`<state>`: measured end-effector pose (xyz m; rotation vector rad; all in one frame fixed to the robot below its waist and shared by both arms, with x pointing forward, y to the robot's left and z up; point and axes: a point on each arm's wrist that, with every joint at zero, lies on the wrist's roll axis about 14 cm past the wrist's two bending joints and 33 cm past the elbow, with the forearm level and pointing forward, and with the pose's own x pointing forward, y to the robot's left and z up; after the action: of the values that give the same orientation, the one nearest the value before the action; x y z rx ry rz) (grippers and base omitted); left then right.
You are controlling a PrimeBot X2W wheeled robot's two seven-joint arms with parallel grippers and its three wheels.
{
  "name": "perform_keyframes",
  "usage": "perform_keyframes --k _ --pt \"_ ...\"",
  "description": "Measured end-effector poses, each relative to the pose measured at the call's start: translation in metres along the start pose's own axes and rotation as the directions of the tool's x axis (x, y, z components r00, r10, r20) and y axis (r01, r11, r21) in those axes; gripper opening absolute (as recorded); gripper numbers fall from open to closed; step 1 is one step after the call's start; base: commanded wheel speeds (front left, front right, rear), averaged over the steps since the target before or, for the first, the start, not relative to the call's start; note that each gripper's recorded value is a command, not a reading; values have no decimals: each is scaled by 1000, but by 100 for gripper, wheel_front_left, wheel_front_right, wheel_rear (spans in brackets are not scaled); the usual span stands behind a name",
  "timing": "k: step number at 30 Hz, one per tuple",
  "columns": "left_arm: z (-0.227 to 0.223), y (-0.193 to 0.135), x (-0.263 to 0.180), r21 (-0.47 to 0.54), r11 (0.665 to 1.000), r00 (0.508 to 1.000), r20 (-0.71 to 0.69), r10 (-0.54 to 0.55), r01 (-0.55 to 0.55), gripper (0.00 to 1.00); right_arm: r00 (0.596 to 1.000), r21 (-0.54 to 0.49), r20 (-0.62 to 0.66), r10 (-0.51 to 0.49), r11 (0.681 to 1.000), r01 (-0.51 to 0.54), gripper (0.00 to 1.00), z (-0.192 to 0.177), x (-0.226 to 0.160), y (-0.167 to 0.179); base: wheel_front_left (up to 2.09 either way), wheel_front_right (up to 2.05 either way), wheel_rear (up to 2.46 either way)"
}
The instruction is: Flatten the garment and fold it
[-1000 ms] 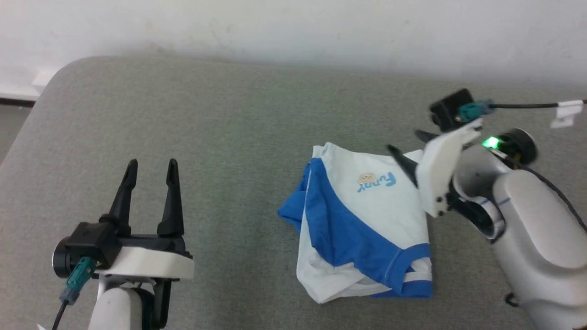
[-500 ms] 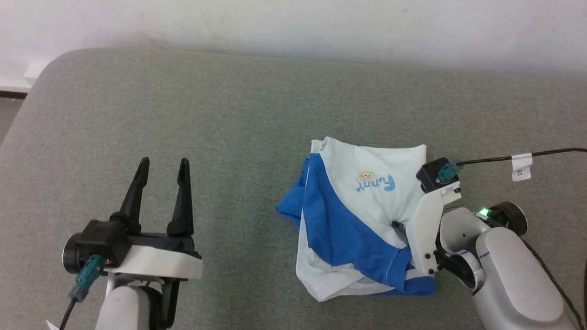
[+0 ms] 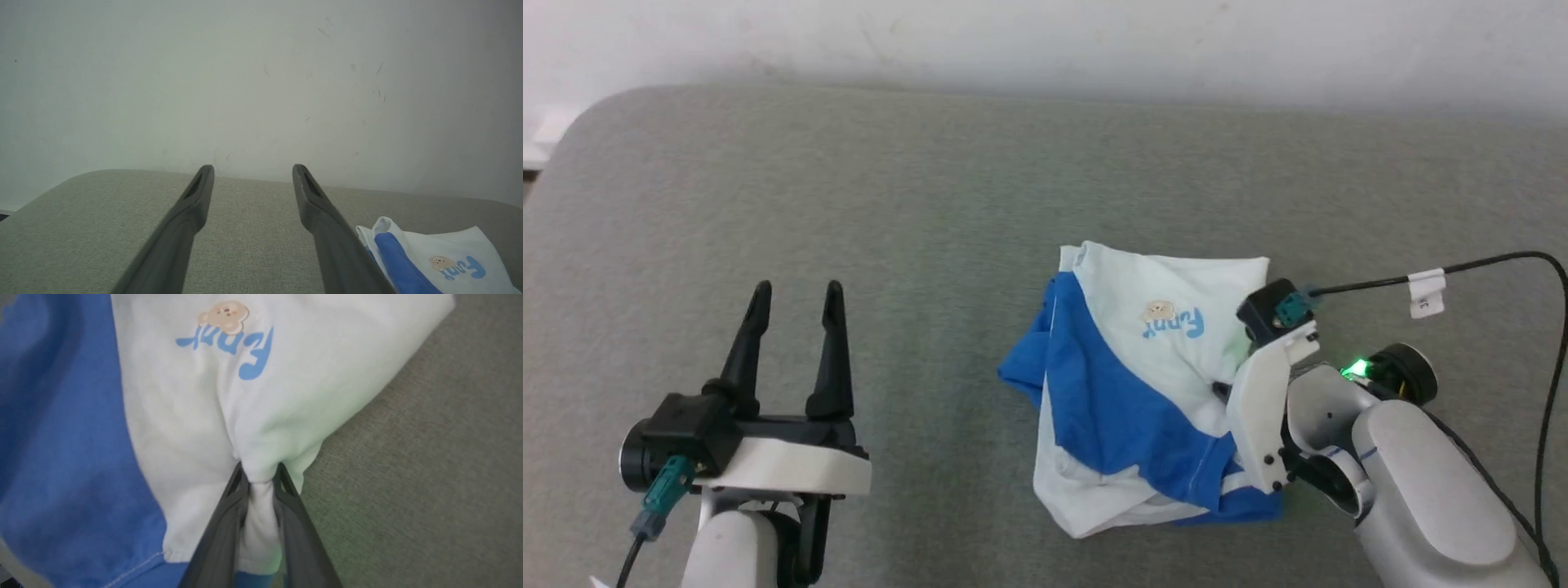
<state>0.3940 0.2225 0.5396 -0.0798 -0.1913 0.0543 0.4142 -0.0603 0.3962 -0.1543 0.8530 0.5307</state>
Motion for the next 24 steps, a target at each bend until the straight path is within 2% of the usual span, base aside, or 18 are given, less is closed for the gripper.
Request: perform_keyframes --k 6,12,17,24 --pt "1 -30 20 -26 996 996 28 -84 85 100 999 -46 0 -36 998 36 0 -6 -27 -24 0 0 0" --pt "-2 -70 44 -48 980 981 56 -188 191 100 981 -72 -15 -193 979 191 0 -15 -68 -93 0 0 0" --pt "-14 -104 60 -59 958 960 53 -276 279 100 940 -48 -44 -338 941 336 0 -33 -101 -152 0 0 0" --pt "-44 -129 81 -67 936 939 24 -344 345 100 864 -45 -121 -489 872 487 0 -61 -127 -220 0 0 0"
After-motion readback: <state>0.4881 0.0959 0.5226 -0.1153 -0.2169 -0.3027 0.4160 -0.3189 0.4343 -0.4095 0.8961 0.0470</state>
